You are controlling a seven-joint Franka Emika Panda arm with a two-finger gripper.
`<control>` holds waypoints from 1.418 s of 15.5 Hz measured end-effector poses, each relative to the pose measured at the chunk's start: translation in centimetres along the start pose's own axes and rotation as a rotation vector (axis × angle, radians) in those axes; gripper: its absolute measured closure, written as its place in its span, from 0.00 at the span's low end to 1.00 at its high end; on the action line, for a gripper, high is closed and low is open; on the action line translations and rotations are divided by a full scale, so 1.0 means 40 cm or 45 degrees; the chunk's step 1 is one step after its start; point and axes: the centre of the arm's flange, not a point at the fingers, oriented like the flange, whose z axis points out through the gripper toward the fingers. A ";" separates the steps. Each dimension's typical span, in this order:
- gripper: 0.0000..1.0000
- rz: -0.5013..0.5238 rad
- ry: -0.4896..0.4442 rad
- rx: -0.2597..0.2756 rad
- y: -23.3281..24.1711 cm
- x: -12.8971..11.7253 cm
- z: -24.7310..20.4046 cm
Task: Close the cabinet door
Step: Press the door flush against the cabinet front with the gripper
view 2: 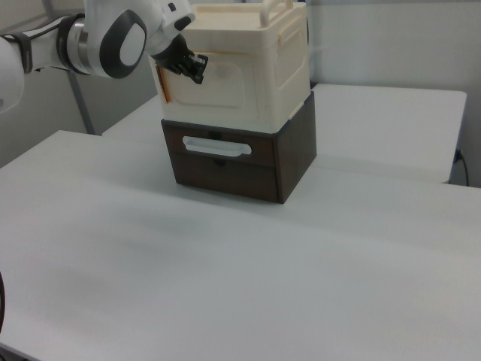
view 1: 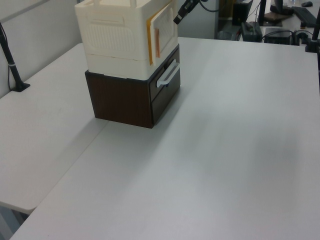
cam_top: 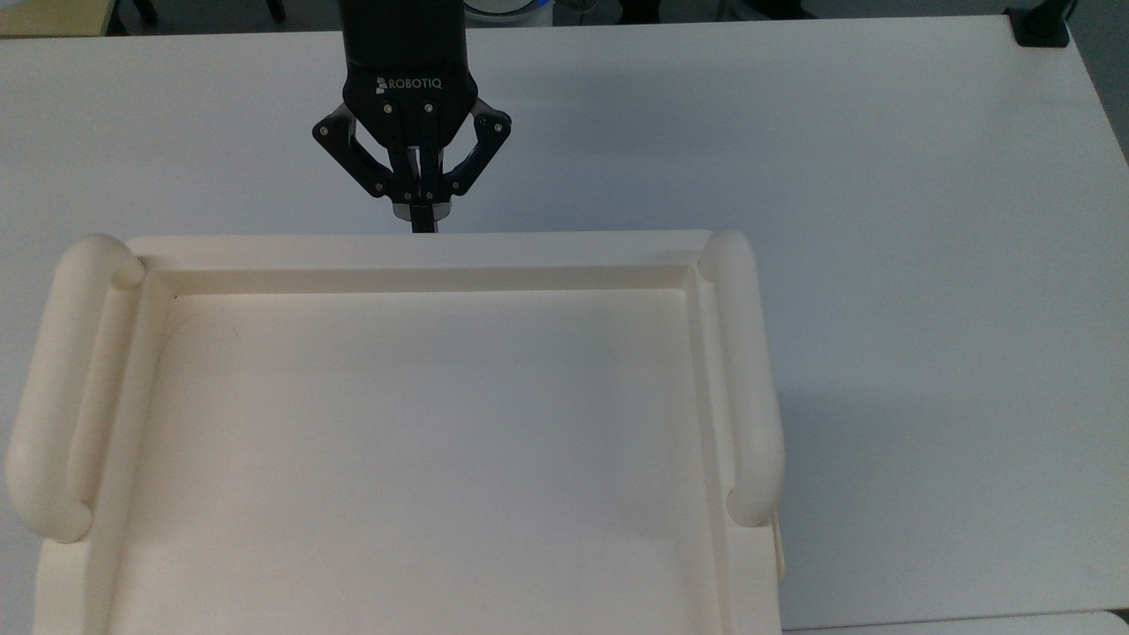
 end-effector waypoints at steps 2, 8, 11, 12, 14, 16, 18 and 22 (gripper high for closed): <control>0.99 0.000 -0.011 0.000 0.000 -0.005 0.016; 0.99 0.005 0.141 -0.006 0.002 0.026 0.068; 0.99 0.010 0.155 -0.006 0.001 0.029 0.074; 0.99 0.010 0.155 -0.006 0.001 0.029 0.074; 0.99 0.010 0.155 -0.007 0.001 0.030 0.074; 0.99 0.010 0.156 -0.007 0.001 0.030 0.073; 0.99 0.010 0.152 -0.007 0.002 0.029 0.073; 0.99 0.016 -0.030 -0.007 0.012 -0.002 0.080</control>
